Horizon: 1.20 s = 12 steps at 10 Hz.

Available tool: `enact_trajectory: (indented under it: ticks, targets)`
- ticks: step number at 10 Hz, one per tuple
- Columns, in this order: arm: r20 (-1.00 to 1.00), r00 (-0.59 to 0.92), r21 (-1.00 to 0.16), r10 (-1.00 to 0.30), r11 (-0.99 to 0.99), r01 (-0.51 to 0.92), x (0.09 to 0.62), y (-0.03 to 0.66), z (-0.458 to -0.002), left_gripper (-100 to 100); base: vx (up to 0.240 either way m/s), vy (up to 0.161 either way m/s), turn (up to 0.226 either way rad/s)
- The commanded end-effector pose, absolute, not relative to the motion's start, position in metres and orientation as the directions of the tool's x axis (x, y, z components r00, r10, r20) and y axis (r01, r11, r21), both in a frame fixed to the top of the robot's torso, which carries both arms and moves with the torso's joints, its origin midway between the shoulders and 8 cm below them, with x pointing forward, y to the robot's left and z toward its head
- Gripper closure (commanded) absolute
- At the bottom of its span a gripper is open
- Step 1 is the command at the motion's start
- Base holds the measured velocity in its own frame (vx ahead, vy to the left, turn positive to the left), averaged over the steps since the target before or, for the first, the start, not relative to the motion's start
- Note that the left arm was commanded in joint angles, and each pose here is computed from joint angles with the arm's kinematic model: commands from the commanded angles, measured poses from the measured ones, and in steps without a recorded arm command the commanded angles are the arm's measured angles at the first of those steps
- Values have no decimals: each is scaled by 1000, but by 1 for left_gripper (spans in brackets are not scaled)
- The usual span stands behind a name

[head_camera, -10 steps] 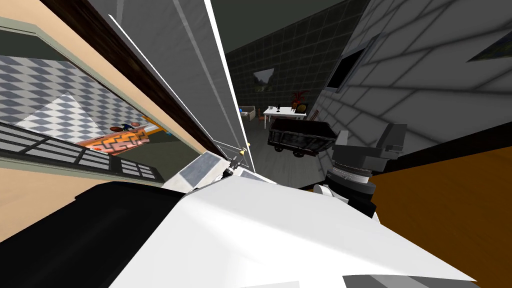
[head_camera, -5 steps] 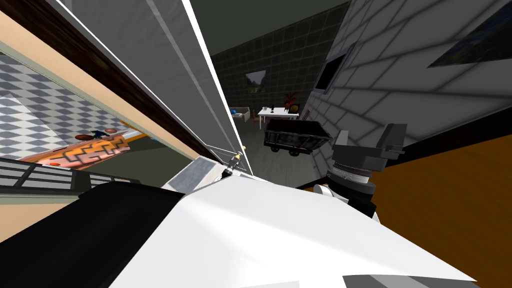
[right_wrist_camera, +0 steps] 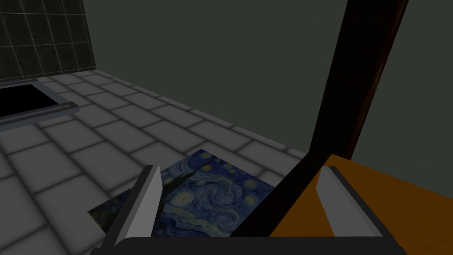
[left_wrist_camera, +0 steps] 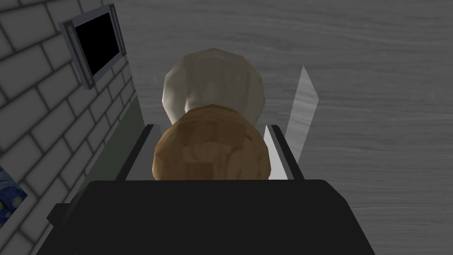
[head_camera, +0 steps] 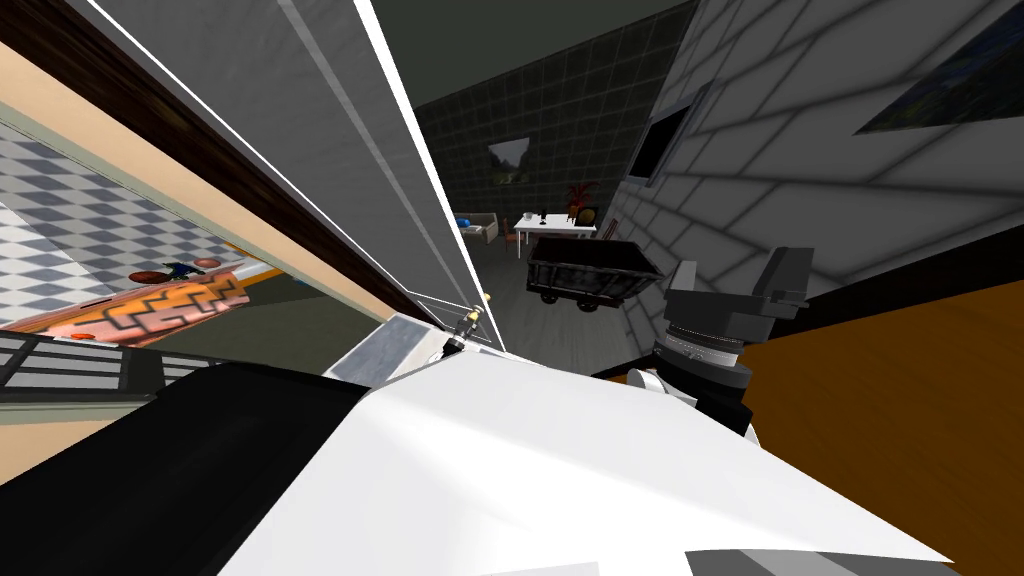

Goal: Pull the door open

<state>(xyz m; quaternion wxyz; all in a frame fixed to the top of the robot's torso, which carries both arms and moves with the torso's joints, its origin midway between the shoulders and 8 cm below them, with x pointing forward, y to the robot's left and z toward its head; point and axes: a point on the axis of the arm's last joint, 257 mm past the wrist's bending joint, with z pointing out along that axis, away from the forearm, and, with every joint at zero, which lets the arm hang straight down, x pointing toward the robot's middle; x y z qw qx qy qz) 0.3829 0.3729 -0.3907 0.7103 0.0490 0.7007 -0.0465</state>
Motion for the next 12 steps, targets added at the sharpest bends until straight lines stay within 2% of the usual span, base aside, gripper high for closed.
enact_trajectory:
  ticks: [1,5,12]
  targets:
    - [-1000,12,1,0,990,138,382,370,-392,100,0,0,0]
    - [-999,9,-44,-46,991,129,384,374,-390,100,-10,5,-20]
    - [-965,1,-261,-262,960,100,389,379,-387,100,-39,16,-65]
